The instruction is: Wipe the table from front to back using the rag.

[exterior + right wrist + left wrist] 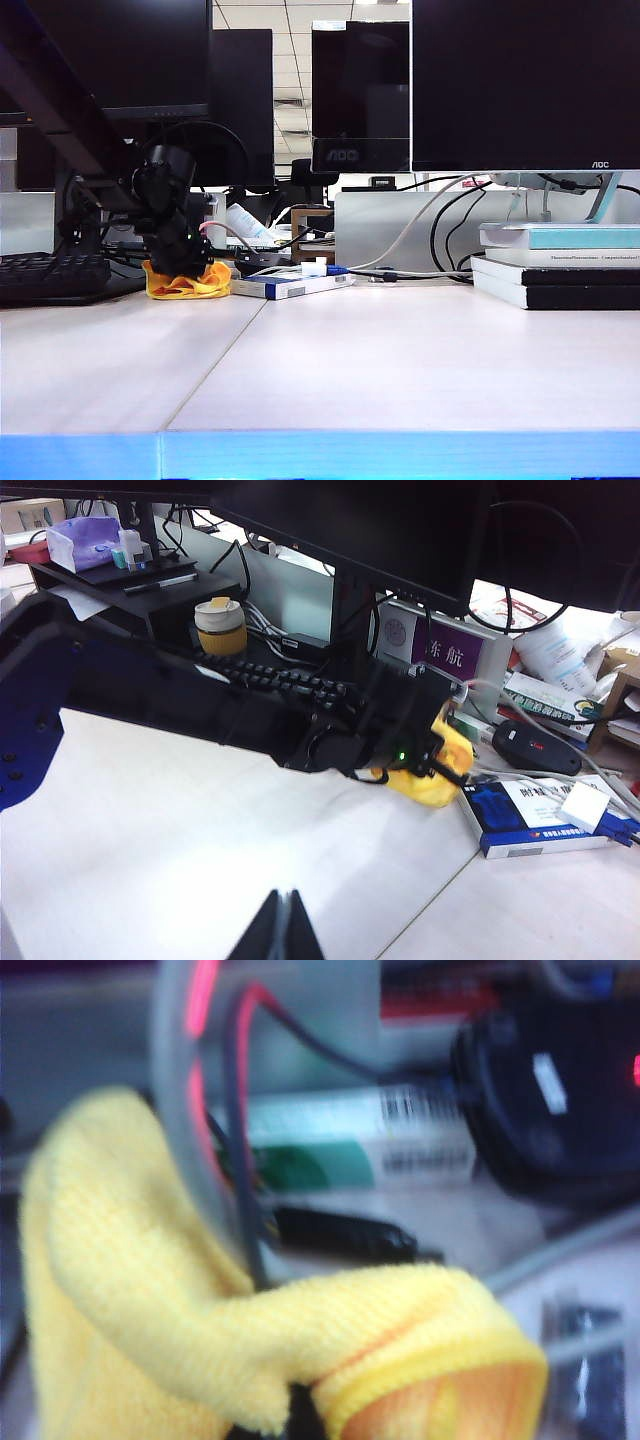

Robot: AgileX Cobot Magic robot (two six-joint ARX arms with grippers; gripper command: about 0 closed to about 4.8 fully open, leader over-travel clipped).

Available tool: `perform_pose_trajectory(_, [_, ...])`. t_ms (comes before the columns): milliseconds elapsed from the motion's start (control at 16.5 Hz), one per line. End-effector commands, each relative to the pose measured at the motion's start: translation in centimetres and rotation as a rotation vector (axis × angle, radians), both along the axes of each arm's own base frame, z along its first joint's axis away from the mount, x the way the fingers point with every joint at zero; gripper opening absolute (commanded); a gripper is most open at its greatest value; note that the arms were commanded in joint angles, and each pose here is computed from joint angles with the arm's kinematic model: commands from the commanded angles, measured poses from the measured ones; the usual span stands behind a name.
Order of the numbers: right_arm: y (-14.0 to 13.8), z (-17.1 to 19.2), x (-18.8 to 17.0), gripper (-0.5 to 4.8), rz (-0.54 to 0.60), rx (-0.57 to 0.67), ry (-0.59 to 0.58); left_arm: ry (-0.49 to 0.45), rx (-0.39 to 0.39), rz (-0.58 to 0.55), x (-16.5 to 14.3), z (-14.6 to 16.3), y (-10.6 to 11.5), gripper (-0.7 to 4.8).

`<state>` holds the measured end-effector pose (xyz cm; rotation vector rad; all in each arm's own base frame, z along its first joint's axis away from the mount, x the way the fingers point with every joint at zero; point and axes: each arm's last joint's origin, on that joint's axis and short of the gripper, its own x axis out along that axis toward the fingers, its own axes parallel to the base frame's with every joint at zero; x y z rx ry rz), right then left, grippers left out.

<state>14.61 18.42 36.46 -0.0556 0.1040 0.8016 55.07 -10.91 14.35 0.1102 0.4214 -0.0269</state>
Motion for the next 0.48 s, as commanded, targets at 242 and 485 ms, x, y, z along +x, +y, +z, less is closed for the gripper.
perform_pose_trajectory(242, [0.0,0.4,0.0,-0.01,0.002,0.019,-0.014,0.055,0.022,0.022,-0.1,-0.1,0.1,-0.06])
perform_pose_trajectory(485, [0.0,0.4,0.0,-0.01,0.001,0.019,-0.015,0.181,0.057,0.013,-0.8,-1.0,0.2,-0.06])
